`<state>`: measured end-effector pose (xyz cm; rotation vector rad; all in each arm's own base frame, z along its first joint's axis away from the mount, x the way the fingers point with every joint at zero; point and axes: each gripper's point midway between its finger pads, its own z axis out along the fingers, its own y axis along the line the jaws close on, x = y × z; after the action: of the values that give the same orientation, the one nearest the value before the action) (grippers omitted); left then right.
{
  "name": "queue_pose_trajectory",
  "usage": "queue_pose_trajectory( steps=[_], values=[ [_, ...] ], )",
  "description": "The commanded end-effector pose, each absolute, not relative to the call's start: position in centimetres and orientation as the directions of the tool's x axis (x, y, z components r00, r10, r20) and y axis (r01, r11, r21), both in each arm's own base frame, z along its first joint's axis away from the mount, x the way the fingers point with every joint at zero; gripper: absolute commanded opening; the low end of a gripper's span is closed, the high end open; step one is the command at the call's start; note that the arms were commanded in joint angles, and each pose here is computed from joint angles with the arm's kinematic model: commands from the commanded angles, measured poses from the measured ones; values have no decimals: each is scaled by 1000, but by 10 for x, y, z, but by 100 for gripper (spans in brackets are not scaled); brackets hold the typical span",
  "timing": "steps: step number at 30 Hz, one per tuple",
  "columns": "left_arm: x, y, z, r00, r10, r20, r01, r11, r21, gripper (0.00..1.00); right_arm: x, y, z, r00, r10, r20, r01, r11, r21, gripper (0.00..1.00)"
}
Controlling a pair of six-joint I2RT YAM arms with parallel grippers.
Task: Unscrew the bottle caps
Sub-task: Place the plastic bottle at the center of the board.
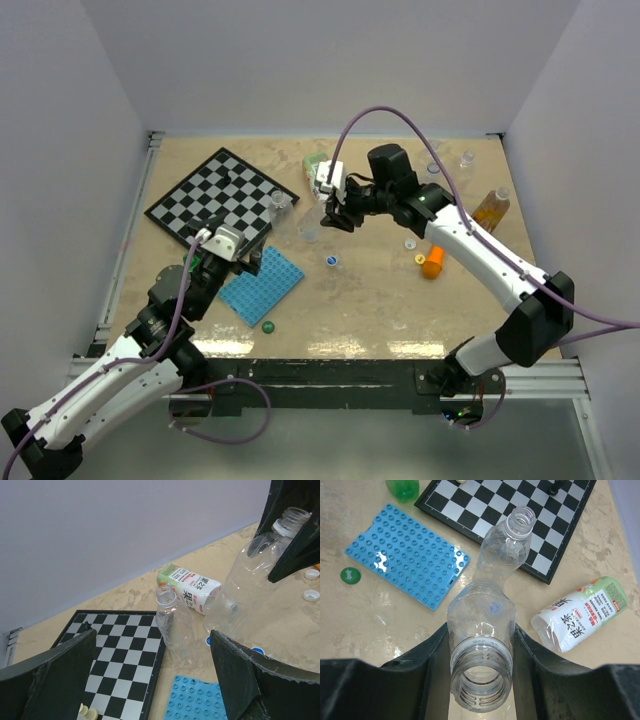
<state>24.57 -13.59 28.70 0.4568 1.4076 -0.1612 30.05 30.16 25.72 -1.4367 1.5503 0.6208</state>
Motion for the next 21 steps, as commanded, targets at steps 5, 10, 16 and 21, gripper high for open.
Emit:
queue_pose_trajectory(
  steps=[5,10,16,21],
  values=[
    [246,-128,309,207,133,-969,339,920,199,100,316,316,255,74,-528,-846,-945,234,-229,20],
    [246,-129,311,212,130,-968,345,917,199,100,309,320,239,61,-546,-836,-956,208,-205,22],
    [245,-128,310,212,132,-968,342,918,200,100,312,324,216,14,-588,-809,-962,214,-172,23],
    [245,-128,310,212,130,-968,343,918,199,100,312,324,208,-5,-601,-799,-962,221,-160,25]
  ],
)
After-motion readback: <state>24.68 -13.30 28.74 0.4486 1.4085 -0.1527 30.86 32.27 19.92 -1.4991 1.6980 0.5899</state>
